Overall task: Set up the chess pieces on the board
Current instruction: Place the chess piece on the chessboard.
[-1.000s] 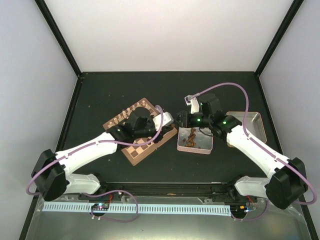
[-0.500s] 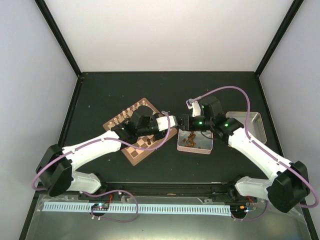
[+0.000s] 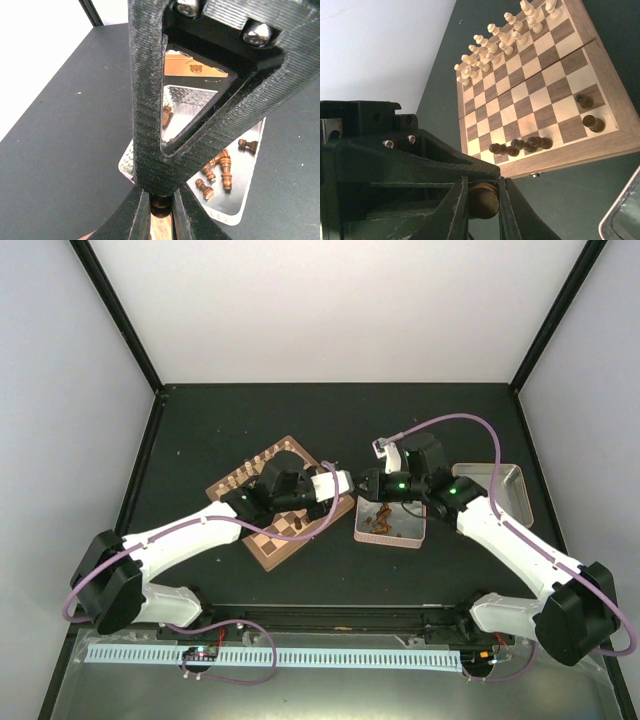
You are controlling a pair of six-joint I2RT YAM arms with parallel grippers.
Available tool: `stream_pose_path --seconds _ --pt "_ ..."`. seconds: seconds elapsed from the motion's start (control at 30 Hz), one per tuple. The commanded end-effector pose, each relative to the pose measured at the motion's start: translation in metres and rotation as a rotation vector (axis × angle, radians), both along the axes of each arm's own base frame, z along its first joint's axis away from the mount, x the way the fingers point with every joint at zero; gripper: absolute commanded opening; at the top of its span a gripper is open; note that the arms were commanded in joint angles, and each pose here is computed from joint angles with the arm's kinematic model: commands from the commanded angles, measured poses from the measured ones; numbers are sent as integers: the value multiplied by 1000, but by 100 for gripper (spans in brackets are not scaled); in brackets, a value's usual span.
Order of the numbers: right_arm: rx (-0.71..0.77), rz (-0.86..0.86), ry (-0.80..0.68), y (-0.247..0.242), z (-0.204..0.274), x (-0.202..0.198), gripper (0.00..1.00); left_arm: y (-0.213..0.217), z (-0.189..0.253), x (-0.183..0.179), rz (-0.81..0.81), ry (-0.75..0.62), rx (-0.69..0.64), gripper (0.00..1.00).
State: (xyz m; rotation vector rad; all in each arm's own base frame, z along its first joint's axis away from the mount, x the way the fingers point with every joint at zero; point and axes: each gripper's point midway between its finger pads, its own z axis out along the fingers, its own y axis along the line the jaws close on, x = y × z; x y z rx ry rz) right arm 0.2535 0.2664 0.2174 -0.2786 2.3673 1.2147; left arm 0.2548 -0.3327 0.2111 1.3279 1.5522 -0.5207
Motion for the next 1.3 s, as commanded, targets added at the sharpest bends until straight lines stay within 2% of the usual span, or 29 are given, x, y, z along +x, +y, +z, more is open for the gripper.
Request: stream_pose_path --seconds 0.0,0.03,0.07,0.1,0.17,0.2,0.33,0.47,0.53,0.67,0.77,0.83,0.97,1.27 --pt "42 1 14 2 1 -3 7 -7 60 -9 -36 -75 -179 16" --pt "57 -7 1 2 6 -2 7 -6 61 -7 -14 -63 -190 26" --pt "79 -25 -18 0 11 1 7 -1 62 -1 45 -33 -210 45" --pt "99 -40 -33 -1 17 3 7 4 64 5 112 -3 -241 58" --pt "143 -84 -51 -7 27 9 7 15 68 10 190 57 -294 77" --pt "168 -94 -66 -9 33 11 7 18 72 9 203 91 -329 82" --pt "265 -94 -122 -12 56 11 7 27 100 3 238 301 -518 89" --pt "371 -36 -192 -8 84 2 8 34 125 -8 246 588 -722 90" --pt "429 3 -224 -6 98 -5 8 35 131 -13 240 714 -784 88" --pt "542 89 -279 -3 126 -21 8 37 137 -21 234 916 -842 79" --pt "570 140 -308 0 137 -28 8 32 148 -33 130 1049 -877 72" --pt "573 160 -330 0 142 -31 8 30 163 -41 37 1093 -912 68" --pt "577 180 -358 0 147 -35 8 26 164 -44 0 1225 -909 59" --pt "579 197 -361 1 144 -37 8 19 159 -42 -52 1305 -886 40"
